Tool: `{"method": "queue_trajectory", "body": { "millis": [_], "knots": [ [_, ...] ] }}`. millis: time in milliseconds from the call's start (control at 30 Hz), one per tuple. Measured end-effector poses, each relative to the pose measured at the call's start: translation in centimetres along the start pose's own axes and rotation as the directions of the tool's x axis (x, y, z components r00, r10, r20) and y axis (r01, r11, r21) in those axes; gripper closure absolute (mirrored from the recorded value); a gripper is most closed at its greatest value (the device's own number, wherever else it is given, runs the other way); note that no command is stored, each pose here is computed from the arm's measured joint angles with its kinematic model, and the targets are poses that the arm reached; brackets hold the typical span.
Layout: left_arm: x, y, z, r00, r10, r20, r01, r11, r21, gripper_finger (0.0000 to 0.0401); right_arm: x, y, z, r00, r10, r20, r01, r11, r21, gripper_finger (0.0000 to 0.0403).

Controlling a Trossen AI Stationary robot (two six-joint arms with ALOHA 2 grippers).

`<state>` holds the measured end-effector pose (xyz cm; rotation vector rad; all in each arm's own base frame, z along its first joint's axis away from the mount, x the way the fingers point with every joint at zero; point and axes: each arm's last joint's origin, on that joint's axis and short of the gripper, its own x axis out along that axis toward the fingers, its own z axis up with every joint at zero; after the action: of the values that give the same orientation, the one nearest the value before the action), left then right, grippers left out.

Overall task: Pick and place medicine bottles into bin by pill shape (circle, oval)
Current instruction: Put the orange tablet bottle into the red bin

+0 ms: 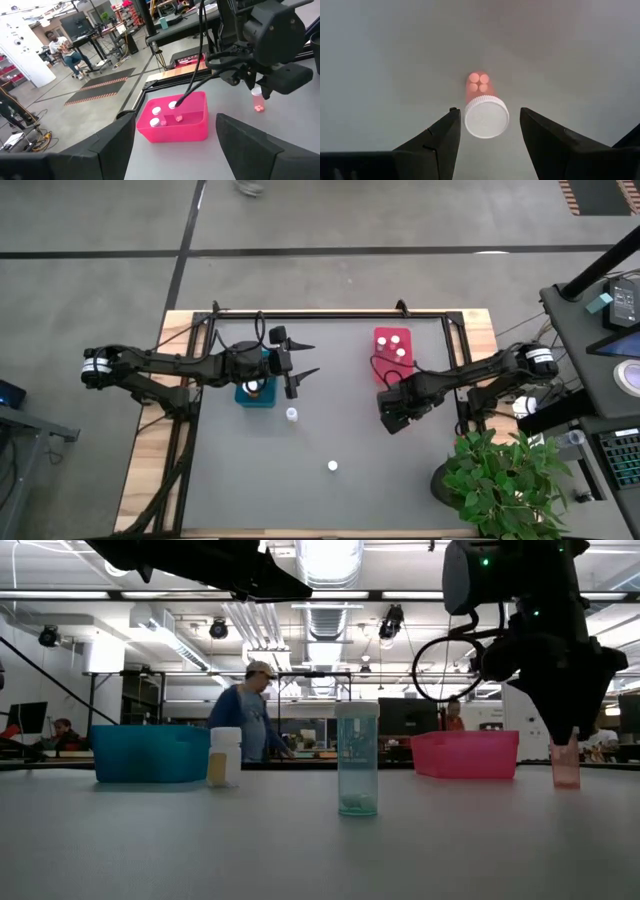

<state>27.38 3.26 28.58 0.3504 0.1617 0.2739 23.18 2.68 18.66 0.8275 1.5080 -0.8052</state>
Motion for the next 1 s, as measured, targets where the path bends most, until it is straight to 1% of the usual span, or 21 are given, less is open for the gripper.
{"method": "queue_trajectory", "body": {
  "millis": [300, 633, 733, 867, 1000],
  "knots": [
    [0.0, 0.0, -0.1, 1.0, -0.001, -0.002, 0.001, 1.0, 0.0, 0.0143, 0.2, 0.2, 0.1, 1.0, -0.01, 0.008, 0.011, 1.0, -0.023, 0.0235],
    [0.0, -0.1, -0.2, 1.0, -0.001, -0.004, 0.001, 1.0, 0.001, 0.0143, 0.2, 0.3, 0.2, 1.0, 0.002, 0.016, -0.002, 1.0, -0.024, 0.0296],
    [0.0, -0.1, -0.2, 1.0, -0.002, -0.004, 0.002, 1.0, 0.001, 0.0143, 0.2, 0.3, 0.2, 1.0, 0.003, 0.016, -0.003, 1.0, -0.026, 0.0298],
    [0.0, -0.1, -0.2, 1.0, -0.001, -0.004, 0.001, 1.0, 0.001, 0.0143, -0.1, 0.5, 0.3, 1.0, 0.01, 0.019, -0.01, 0.999, -0.033, 0.0286],
    [0.0, -0.1, -0.2, 1.0, -0.001, -0.004, 0.001, 1.0, 0.001, 0.0143, -1.5, 1.3, 0.5, 0.997, 0.06, 0.041, -0.057, 0.997, -0.056, 0.0284]
  ]
}}
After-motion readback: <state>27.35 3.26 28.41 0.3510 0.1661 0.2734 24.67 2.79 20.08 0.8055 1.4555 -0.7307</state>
